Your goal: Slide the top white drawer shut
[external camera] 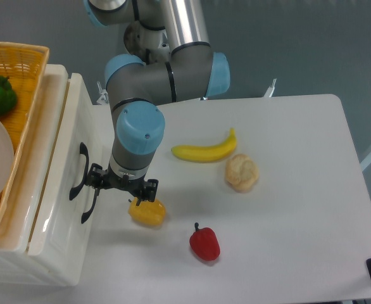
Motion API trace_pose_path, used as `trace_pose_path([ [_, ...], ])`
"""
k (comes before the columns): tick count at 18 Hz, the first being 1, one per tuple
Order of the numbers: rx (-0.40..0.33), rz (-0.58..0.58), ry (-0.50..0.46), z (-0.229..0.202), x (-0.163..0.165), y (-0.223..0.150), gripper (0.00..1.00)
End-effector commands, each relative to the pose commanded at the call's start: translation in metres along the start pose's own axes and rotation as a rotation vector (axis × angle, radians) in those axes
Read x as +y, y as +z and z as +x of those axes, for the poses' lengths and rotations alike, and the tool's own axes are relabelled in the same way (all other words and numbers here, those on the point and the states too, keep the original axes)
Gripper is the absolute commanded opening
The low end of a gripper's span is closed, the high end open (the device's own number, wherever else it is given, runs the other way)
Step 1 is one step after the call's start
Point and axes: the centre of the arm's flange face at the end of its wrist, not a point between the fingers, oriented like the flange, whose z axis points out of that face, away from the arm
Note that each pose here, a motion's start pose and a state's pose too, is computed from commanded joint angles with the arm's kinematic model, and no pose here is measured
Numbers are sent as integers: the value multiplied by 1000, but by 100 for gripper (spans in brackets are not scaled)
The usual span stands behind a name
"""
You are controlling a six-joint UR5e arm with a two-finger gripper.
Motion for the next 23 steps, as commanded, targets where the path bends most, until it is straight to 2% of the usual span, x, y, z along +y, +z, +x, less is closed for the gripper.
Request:
trace_pose_path([
  [23, 15, 13, -14, -1, 0, -4, 100],
])
